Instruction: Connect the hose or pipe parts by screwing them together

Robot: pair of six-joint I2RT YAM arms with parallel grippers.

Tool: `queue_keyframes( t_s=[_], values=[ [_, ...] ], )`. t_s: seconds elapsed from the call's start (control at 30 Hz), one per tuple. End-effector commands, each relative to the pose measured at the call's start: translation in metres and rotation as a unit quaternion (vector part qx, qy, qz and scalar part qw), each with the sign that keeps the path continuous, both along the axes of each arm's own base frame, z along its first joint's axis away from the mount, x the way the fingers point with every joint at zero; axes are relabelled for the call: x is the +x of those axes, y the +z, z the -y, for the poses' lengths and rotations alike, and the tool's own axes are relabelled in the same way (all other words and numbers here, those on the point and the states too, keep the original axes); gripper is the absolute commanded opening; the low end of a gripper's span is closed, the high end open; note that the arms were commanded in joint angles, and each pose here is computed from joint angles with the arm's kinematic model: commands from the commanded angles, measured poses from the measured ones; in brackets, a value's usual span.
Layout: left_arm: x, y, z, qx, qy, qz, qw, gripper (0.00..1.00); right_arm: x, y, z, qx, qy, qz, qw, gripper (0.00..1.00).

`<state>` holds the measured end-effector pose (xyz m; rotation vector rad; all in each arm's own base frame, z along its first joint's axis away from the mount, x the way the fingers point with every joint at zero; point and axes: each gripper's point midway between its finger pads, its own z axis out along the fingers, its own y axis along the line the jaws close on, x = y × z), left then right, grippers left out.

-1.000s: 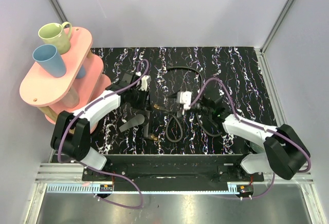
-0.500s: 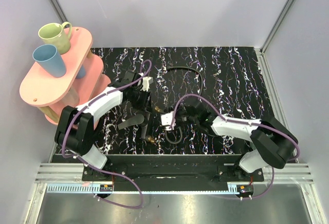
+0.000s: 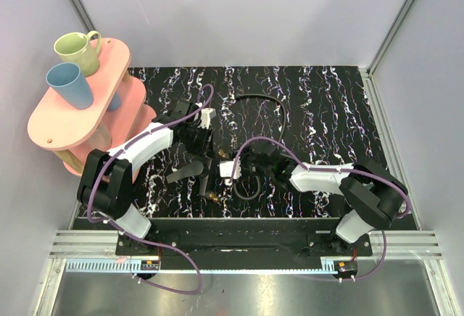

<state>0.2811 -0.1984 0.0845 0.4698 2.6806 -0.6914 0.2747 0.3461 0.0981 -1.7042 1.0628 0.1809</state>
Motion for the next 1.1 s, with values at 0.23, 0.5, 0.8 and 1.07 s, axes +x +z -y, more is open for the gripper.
queue_keyframes(
  t_s=[0.23, 0.5, 0.8, 1.07],
  values=[
    [-0.002, 0.021, 0.021, -0.068, -0.005, -0.011, 0.998, 0.00, 0.006, 0.029, -0.033, 0.080, 0.000, 0.006, 0.997, 0.21],
    [0.000, 0.026, 0.034, -0.139, 0.036, 0.019, 0.989, 0.00, 0.015, 0.037, -0.044, 0.168, -0.057, -0.066, 0.982, 0.00],
    [0.003, 0.025, 0.033, -0.149, 0.059, 0.045, 0.986, 0.00, 0.025, 0.035, -0.055, 0.256, -0.117, -0.191, 0.940, 0.00],
    [-0.005, 0.012, 0.047, -0.135, 0.034, 0.047, 0.989, 0.00, 0.033, 0.048, -0.046, 0.311, -0.090, -0.290, 0.900, 0.00]
  ],
)
